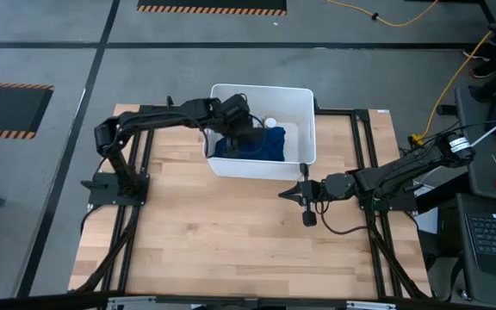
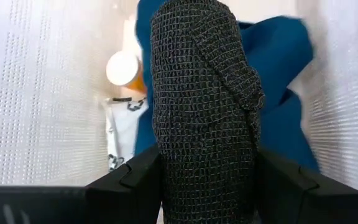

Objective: Pick & place medical supplies in basket/bin
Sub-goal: Put the black bandage into the white bin

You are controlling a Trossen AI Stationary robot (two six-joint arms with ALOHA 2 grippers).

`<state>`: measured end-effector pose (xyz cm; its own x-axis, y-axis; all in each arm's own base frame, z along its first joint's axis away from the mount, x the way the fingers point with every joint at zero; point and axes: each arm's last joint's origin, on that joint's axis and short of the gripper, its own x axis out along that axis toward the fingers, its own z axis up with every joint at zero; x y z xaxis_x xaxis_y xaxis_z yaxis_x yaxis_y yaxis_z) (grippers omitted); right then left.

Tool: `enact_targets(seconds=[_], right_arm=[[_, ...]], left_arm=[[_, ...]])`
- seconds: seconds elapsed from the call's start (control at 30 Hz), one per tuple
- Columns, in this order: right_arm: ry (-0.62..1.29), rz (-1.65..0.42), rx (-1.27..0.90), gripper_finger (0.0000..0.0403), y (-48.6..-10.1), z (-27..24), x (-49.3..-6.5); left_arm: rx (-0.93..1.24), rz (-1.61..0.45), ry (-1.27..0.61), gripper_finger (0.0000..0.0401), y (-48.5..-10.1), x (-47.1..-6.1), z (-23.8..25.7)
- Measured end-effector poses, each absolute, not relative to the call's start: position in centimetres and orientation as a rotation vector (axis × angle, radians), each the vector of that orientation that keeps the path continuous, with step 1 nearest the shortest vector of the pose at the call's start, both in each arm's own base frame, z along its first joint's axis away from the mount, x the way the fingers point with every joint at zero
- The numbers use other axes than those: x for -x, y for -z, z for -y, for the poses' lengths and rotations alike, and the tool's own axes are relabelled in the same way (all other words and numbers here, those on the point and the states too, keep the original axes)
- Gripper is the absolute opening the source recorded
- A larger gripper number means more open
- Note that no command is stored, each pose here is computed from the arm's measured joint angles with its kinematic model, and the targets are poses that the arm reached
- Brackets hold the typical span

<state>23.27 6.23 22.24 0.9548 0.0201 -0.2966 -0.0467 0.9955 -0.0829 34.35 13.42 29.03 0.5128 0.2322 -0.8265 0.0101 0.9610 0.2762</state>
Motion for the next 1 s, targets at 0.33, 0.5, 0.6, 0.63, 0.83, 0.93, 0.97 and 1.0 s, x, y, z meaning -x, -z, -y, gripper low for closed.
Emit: enact_targets(seconds=[0.33, 0.5, 0.6, 0.63, 0.83, 0.93, 0.97, 1.0], right_arm=[[-0.034, -0.301, 0.093, 0.0007, -22.2, -6.2, -23.3], [-0.033, -0.308, 0.095, 0.0007, -22.2, -6.2, -23.3], [-0.033, -0.309, 0.096, 0.0007, -22.1, -6.2, -23.3], [-0.032, -0.309, 0.096, 0.0007, -22.2, -6.2, -23.3], [-0.032, -0.309, 0.096, 0.0007, -22.2, -6.2, -23.3], [-0.032, -0.309, 0.096, 0.0007, -22.2, -6.2, -23.3], [-0.032, -0.309, 0.096, 0.0007, -22.2, -6.2, -23.3], [-0.032, -0.309, 0.096, 0.0007, -22.2, -6.2, -23.3]], left_arm=[[-0.287, -1.032, -0.138, 0.0194, -27.6, -35.2, -14.8], [-0.282, -1.064, -0.135, 0.0194, -26.4, -35.7, -15.0], [-0.278, -1.088, -0.126, 0.0194, -25.5, -36.0, -15.1], [-0.276, -1.095, -0.124, 0.0194, -25.2, -36.1, -15.2], [-0.271, -1.136, -0.122, 0.0194, -23.7, -36.6, -15.4], [-0.272, -1.145, -0.123, 0.0194, -23.6, -36.6, -15.4], [-0.27, -1.142, -0.119, 0.0194, -23.6, -36.6, -15.4], [-0.267, -1.139, -0.111, 0.0194, -23.6, -36.6, -15.4]])
